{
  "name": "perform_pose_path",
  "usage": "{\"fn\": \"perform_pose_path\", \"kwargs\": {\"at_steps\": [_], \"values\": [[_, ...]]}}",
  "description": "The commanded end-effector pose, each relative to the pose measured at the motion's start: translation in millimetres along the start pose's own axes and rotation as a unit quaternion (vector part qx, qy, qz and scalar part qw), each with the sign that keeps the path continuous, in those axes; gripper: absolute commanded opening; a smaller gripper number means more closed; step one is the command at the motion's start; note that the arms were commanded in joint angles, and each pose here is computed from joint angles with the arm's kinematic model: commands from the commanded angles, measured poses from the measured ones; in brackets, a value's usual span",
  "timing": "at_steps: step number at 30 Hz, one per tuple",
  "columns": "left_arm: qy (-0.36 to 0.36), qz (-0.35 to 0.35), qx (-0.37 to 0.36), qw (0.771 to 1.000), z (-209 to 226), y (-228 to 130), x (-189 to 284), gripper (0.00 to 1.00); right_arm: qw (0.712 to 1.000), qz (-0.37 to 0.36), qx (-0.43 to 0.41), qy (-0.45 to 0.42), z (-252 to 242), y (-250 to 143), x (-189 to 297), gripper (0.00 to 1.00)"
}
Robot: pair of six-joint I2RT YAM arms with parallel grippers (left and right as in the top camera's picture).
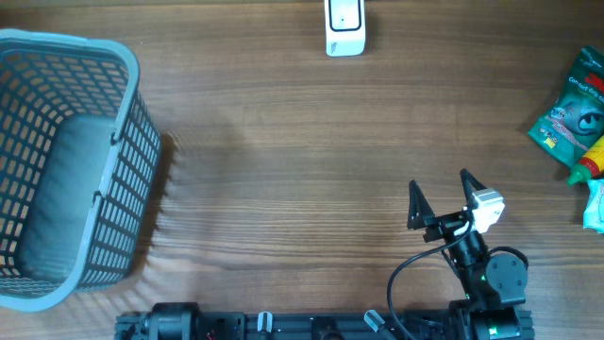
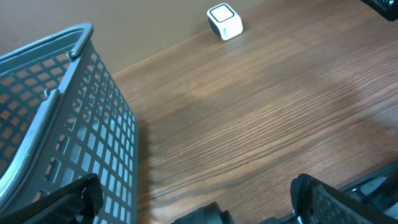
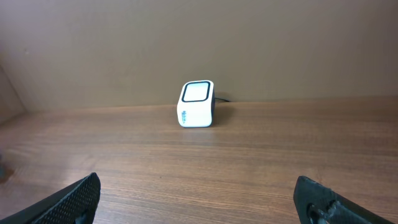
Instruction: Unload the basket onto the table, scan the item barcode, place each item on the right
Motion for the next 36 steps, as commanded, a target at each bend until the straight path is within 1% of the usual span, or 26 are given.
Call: {"fn": "perform_pose_path", "kwargs": {"at_steps": [1,5,9,13,16,19,20,22,25,28,29,32,35,36], "values": [[-0.035,-0.043,-0.01,0.998,-4,10,1,1.0,1.0,-0.009,0.011,-0.006,-1,2,1,1.0],[-0.04,-0.105,-0.023,0.993,-4,31,-1,1.0,1.0,-0.009,0.011,-0.006,0,2,1,1.0],[-0.037,-0.102,-0.022,0.994,5,34,-31,1.0,1.0,-0.008,0.011,-0.006,-1,2,1,1.0],[-0.041,-0.104,-0.022,0.994,16,32,-80,1.0,1.0,-0.008,0.011,-0.006,-1,2,1,1.0],[-0.054,-0.095,-0.017,0.994,18,21,-116,1.0,1.0,-0.008,0.011,-0.006,-1,2,0,1.0],[-0.109,-0.072,-0.001,0.991,6,2,-142,1.0,1.0,-0.007,0.011,-0.006,-1,2,0,0.99],[-0.114,-0.058,0.006,0.992,4,-6,-150,1.0,1.0,-0.007,0.01,-0.006,-1,2,0,1.0],[-0.115,-0.04,0.016,0.992,3,-16,-160,1.0,1.0,-0.007,0.01,-0.006,-1,2,0,1.0],[-0.12,-0.042,0.017,0.992,2,-17,-163,1.0,1.0,-0.007,0.011,-0.006,-1,2,0,1.0],[-0.102,-0.091,-0.004,0.991,10,-1,-163,1.0,1.0,-0.007,0.01,-0.006,-1,2,0,1.0],[-0.091,-0.126,-0.02,0.988,14,9,-166,1.0,1.0,-0.007,0.01,-0.006,-1,2,0,1.0],[-0.089,-0.163,-0.036,0.982,16,11,-179,1.0,1.0,-0.007,0.01,-0.006,-1,2,0,1.0],[-0.096,-0.196,-0.017,0.976,16,5,-203,1.0,1.0,-0.007,0.01,-0.006,-1,2,0,1.0],[-0.092,-0.209,0.012,0.973,18,2,-212,1.0,1.0,-0.007,0.01,-0.006,-1,2,0,1.0]]}}
Point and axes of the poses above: each gripper's point midway between its finger pads, its own x axis back along the fingers, its own z axis along the line the jaws close on, y = z × x, the point moved 7 cm from there along x, back along the fingers, and after that the axes turned 7 degrees about -x, right-handed, at the moved point
